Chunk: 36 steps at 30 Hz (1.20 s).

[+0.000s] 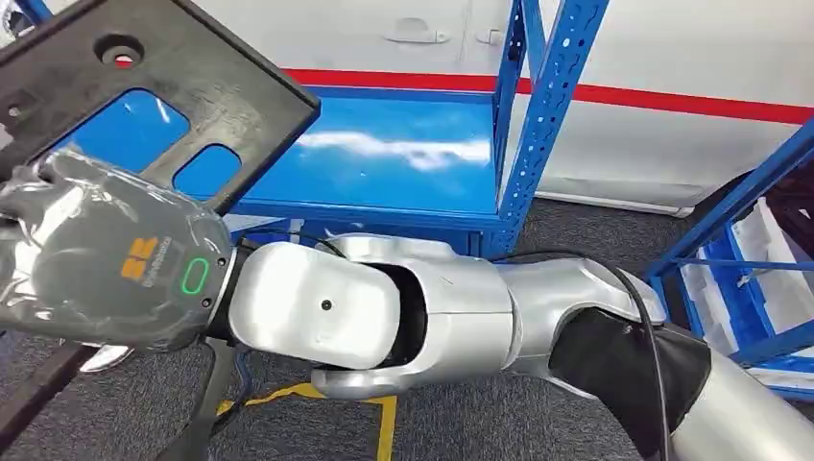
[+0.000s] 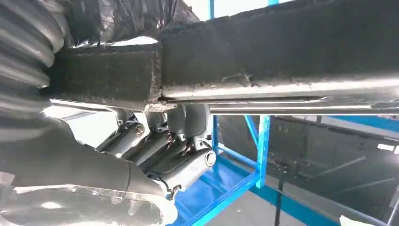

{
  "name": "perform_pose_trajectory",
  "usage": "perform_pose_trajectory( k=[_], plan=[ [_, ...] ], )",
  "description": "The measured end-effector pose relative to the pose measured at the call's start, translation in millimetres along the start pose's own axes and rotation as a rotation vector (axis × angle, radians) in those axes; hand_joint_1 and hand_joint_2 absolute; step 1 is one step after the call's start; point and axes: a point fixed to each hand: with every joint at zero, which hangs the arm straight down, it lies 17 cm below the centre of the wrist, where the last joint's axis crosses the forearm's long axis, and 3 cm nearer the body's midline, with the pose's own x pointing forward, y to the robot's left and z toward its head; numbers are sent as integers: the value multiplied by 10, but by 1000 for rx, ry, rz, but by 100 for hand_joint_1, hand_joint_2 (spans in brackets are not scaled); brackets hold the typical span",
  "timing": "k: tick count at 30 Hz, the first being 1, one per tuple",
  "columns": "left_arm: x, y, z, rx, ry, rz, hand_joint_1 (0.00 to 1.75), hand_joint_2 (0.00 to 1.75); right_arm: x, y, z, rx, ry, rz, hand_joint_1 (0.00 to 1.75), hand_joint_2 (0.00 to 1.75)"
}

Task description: Take the parts from the cabinet and place them on the table.

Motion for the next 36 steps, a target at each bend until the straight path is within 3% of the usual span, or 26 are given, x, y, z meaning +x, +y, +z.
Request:
perform_pose_trajectory(
  k=[36],
  plan=[
    [-20,-4,0,-14,-3,-21,0,175,100,-73,-79,-18,0,-16,175,175]
  ],
)
